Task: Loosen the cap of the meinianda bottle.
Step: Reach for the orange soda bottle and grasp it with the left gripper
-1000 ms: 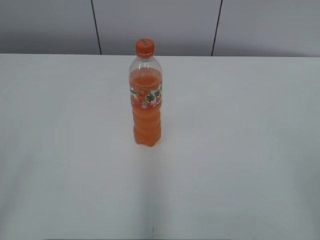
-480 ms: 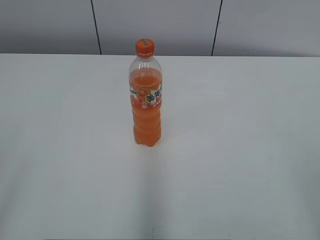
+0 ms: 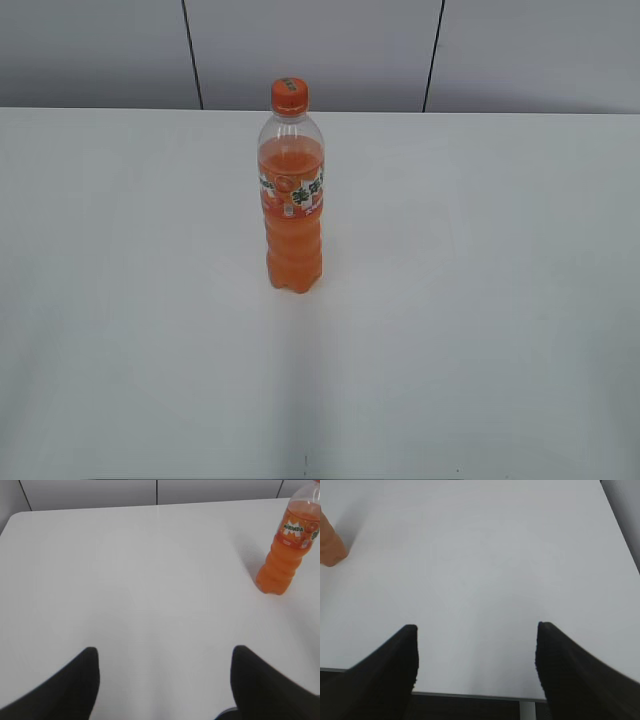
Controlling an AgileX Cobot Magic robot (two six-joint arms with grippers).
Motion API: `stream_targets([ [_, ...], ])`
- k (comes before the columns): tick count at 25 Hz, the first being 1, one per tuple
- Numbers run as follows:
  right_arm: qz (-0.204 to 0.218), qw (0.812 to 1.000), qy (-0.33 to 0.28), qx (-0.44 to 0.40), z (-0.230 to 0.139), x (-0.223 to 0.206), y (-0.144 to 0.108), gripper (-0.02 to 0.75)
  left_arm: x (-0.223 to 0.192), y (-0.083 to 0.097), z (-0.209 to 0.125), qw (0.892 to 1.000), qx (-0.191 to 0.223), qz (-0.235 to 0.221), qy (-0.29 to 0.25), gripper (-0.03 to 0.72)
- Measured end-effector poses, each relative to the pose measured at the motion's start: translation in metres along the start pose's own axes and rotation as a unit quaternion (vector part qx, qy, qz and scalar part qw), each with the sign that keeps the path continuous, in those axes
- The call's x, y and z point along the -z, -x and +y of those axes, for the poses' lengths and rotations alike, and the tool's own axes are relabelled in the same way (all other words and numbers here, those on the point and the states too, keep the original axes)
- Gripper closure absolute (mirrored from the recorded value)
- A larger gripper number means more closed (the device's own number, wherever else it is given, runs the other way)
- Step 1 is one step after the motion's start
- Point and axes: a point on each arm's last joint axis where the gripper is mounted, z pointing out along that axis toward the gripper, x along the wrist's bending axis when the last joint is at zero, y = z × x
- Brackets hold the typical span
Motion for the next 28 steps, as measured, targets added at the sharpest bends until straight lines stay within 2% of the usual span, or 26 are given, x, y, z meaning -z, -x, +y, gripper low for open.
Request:
stream_targets([
  [3,0.001,1.0,0.0,-0.001,0.0,0.0,0.0,0.192,0.001,0.0,0.007,1.0,0.001,0.0,0.022,0.189],
  [6,0.002,1.0,0.0,-0.001,0.0,0.0,0.0,0.192,0.005,0.0,0.025,0.995,0.001,0.001,0.105,0.189],
  [8,0.002,1.0,0.0,-0.001,0.0,0.0,0.0,0.192,0.005,-0.002,0.035,0.99,-0.004,0.009,0.142,0.189],
  [12,0.002,1.0,0.0,-0.002,0.0,0.0,0.0,0.192,-0.002,-0.003,0.051,0.984,-0.011,0.017,0.179,0.189],
  [19,0.003,1.0,0.0,-0.002,0.0,0.0,-0.001,0.192,-0.034,-0.004,0.078,0.978,-0.016,0.02,0.208,0.189],
  [28,0.003,1.0,0.0,-0.002,0.0,0.0,-0.001,0.192,-0.097,-0.006,0.097,0.98,-0.017,0.018,0.199,0.189],
])
